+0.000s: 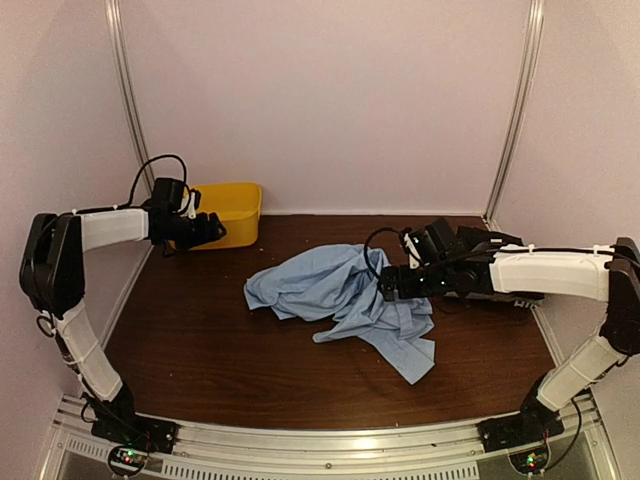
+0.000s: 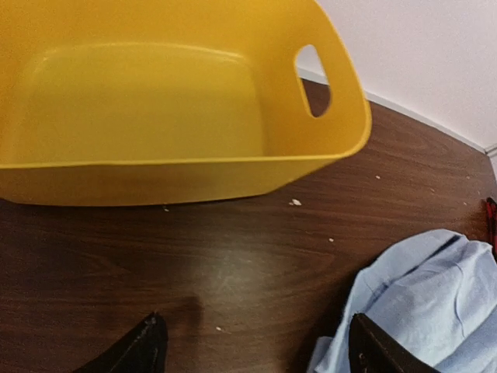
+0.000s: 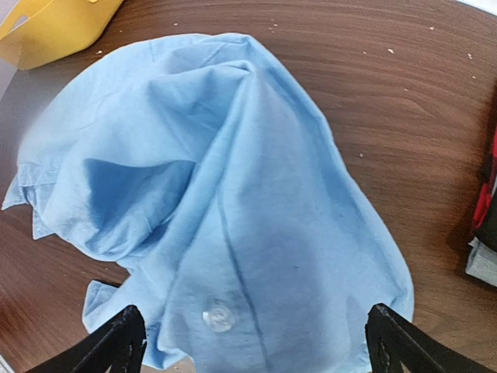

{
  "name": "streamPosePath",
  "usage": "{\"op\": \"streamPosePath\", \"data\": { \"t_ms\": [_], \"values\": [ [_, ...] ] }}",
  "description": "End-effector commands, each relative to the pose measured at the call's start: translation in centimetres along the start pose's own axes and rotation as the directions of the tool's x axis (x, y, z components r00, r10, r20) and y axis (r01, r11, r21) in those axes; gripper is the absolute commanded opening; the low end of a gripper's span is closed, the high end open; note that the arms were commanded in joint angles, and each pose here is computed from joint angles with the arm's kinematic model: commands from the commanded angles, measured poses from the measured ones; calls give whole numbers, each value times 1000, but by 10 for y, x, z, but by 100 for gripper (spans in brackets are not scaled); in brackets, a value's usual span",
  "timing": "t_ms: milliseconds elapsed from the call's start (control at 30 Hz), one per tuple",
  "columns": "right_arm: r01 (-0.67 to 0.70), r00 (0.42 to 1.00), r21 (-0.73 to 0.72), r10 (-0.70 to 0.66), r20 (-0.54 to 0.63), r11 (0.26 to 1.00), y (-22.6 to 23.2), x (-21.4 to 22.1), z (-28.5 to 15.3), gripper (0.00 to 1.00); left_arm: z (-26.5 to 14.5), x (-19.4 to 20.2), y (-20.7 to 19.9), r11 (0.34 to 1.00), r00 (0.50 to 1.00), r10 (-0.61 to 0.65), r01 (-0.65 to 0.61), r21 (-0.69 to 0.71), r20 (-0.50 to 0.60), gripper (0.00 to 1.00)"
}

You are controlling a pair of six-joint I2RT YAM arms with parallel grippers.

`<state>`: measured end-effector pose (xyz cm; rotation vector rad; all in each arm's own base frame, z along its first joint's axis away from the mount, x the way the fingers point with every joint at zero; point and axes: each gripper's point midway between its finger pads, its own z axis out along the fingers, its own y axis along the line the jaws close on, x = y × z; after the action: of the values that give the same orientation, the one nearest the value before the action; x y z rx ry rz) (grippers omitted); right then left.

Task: Fold and stack the long sleeve shirts
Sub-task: Pick up the crumpled shirt from the center of the board.

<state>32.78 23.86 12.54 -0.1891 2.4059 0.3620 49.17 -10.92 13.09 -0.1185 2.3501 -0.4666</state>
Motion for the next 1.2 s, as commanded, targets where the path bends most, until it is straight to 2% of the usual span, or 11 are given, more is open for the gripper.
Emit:
{"op": "streamPosePath", "data": {
  "t_ms": [0, 100, 333, 533, 633, 767, 900, 1000, 1100, 1167],
  "values": [
    [48, 999, -56, -48, 4, 997, 26, -9, 5, 100, -34, 10, -77, 971, 994, 93, -103, 214, 56, 83],
    [58, 998, -13, -58, -14, 998, 22, -6, 16, 100, -36, 42, -110, 949, 987, 160, -160, 272, 20, 84],
    [113, 993, 106, -108, -45, 988, 10, -11, 36, 96, -19, 95, -145, 896, 953, 297, -259, 360, -55, 84],
    [127, 990, 129, -117, -81, 983, 6, -6, 55, 92, 11, 120, -145, 890, 917, 375, -316, 328, -133, 84],
    [130, 989, 138, -119, -88, 982, 3, -3, 58, 89, 24, 129, -144, 889, 901, 398, -332, 316, -173, 79],
    [140, 988, 147, -129, -82, 979, -1, -9, 54, 76, 33, 140, -147, 884, 889, 410, -333, 329, -203, 64],
    [147, 989, 151, -140, -53, 978, -5, -27, 40, 57, 32, 138, -149, 881, 890, 411, -333, 335, -199, 31],
    [149, 989, 163, -148, -21, 975, -10, -46, 23, 42, 23, 124, -159, 873, 896, 414, -340, 349, -163, 12],
    [160, 986, 191, -166, 16, 968, -15, -67, -1, 28, 6, 99, -170, 868, 904, 415, -360, 342, -102, 0],
    [171, 981, 199, -186, 60, 965, -12, -87, -20, 13, -12, 73, -180, 864, 908, 416, -381, 328, -41, 0]
  ]
}}
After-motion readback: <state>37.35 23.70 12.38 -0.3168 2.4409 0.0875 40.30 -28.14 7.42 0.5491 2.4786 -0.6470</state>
